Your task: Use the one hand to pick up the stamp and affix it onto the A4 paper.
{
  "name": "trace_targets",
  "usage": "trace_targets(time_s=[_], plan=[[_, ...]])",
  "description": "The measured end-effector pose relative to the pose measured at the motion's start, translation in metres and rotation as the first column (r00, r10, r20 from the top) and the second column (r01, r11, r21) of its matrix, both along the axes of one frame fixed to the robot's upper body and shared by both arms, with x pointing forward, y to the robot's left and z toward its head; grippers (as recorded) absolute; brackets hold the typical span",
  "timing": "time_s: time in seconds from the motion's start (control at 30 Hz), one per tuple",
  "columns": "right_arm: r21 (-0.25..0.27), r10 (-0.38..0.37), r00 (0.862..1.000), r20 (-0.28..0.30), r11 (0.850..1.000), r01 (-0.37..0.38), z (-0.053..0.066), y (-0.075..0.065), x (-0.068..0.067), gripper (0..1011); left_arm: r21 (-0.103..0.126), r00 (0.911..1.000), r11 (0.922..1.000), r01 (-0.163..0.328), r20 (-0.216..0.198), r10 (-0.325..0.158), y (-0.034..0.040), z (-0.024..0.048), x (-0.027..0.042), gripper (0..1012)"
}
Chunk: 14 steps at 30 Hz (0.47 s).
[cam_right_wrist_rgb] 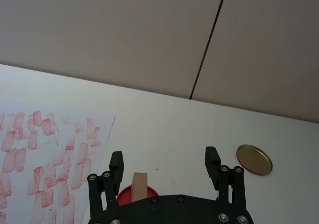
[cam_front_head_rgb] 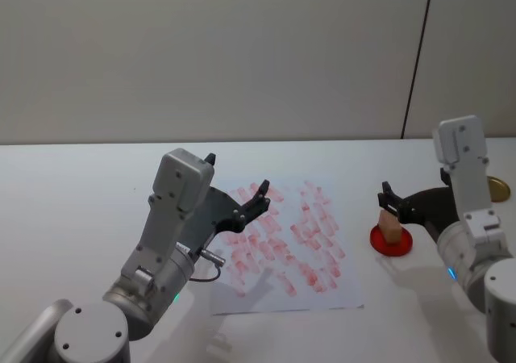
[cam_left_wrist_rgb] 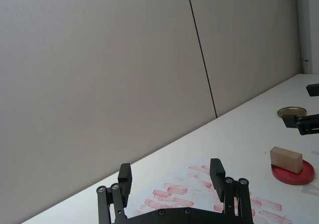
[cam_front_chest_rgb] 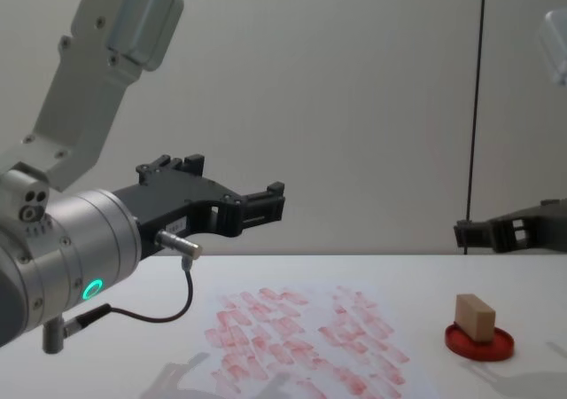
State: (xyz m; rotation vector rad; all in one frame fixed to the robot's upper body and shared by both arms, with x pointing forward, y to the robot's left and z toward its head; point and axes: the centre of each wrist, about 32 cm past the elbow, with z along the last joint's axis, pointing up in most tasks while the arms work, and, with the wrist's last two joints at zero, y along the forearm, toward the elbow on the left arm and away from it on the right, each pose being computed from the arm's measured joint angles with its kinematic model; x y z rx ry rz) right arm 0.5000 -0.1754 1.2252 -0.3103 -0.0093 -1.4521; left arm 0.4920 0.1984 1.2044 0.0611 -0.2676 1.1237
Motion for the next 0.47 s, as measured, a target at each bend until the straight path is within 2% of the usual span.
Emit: trace_targets(time_s=[0.47], plan=[[-0.006,0.0,1.0,0.019,1.0,0.0,0.0024,-0.0013,-0.004,1001,0.0,1.0,1.0,0.0,0.0,0.0,0.0,0.0,0.0,993]])
